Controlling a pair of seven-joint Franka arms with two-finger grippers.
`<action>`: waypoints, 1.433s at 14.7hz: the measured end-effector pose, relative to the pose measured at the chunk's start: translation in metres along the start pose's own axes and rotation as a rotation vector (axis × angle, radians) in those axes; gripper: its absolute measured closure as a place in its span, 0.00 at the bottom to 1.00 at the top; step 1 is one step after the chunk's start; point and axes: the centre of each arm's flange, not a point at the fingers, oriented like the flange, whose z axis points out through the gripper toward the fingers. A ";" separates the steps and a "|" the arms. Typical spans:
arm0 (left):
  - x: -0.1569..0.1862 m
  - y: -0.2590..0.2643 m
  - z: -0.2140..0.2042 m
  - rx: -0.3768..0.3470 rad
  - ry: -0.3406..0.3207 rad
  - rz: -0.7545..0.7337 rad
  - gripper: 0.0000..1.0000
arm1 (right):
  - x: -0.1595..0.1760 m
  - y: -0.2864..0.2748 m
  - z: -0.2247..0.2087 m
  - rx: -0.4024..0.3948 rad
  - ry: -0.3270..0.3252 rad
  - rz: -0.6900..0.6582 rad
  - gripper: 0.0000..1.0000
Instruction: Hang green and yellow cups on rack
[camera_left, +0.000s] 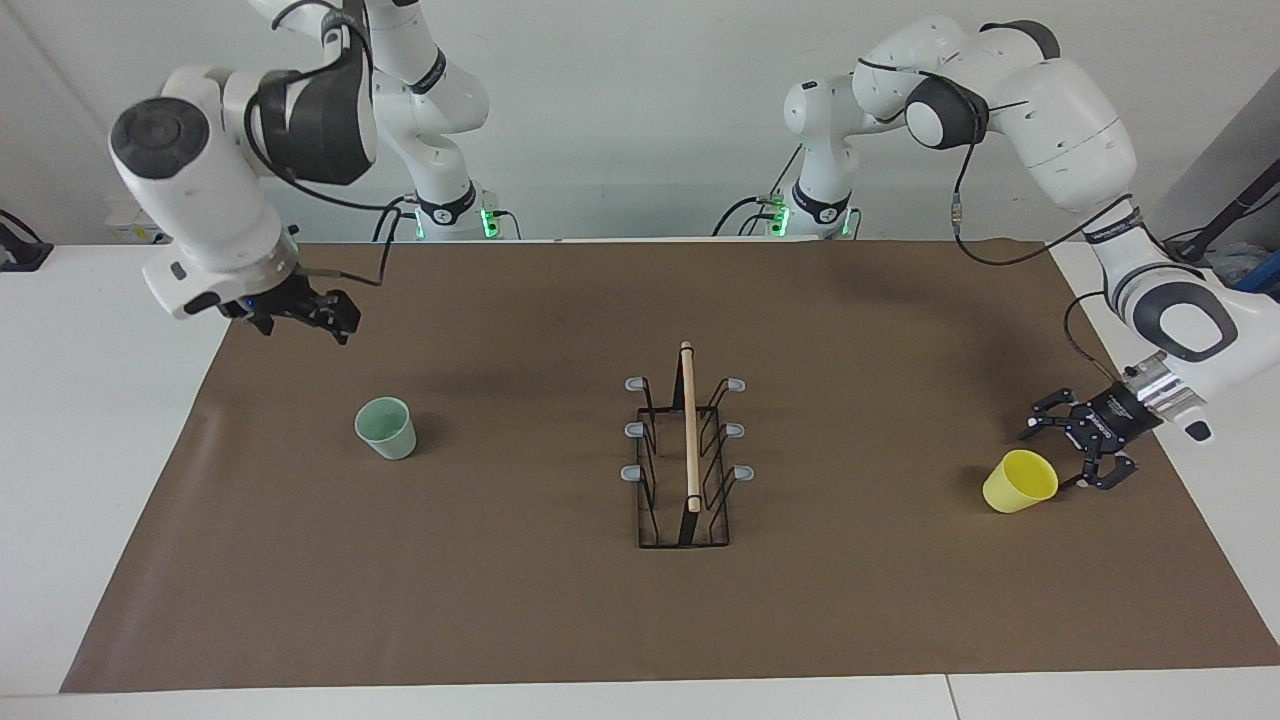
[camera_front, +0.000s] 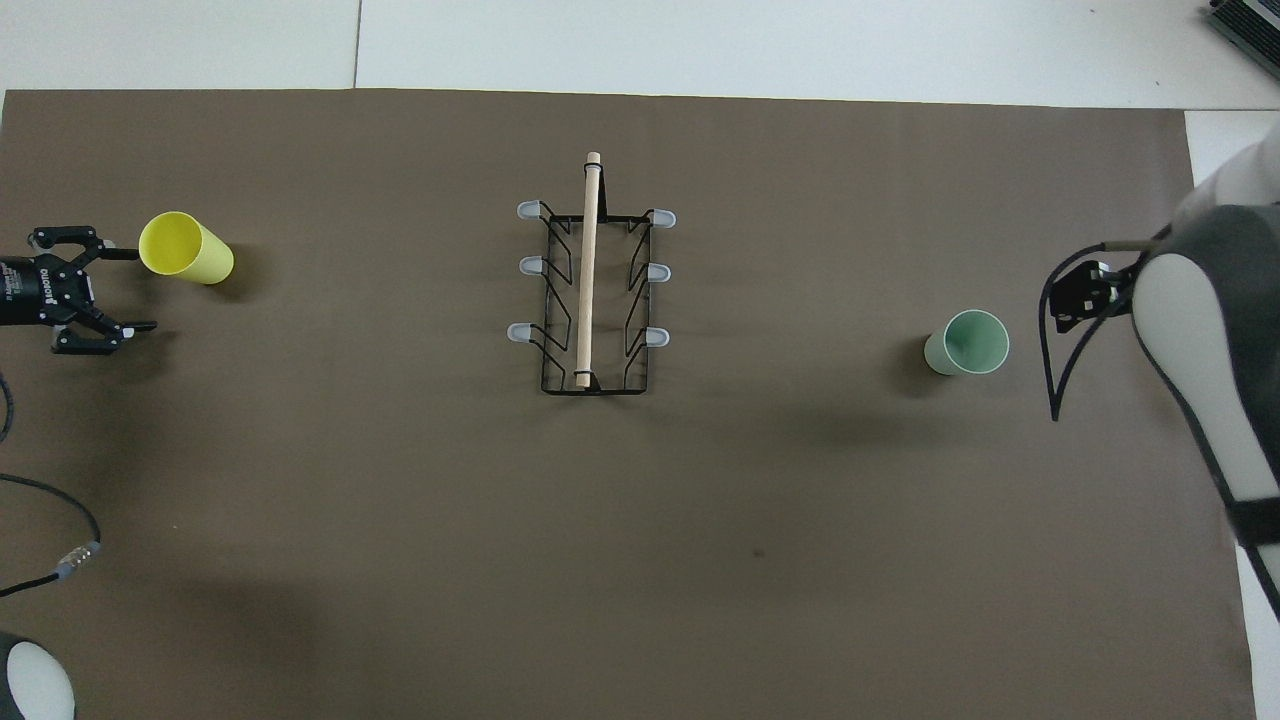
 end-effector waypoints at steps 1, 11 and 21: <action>0.005 -0.007 0.002 -0.028 -0.028 -0.036 0.00 | 0.019 -0.006 0.014 -0.009 -0.006 -0.026 0.00; -0.016 -0.024 0.042 -0.193 -0.170 -0.241 0.00 | 0.049 -0.145 0.085 -0.300 -0.058 -0.586 0.00; -0.038 -0.017 0.051 -0.240 -0.152 -0.232 0.00 | 0.005 -0.205 0.182 -0.632 -0.306 -1.297 0.00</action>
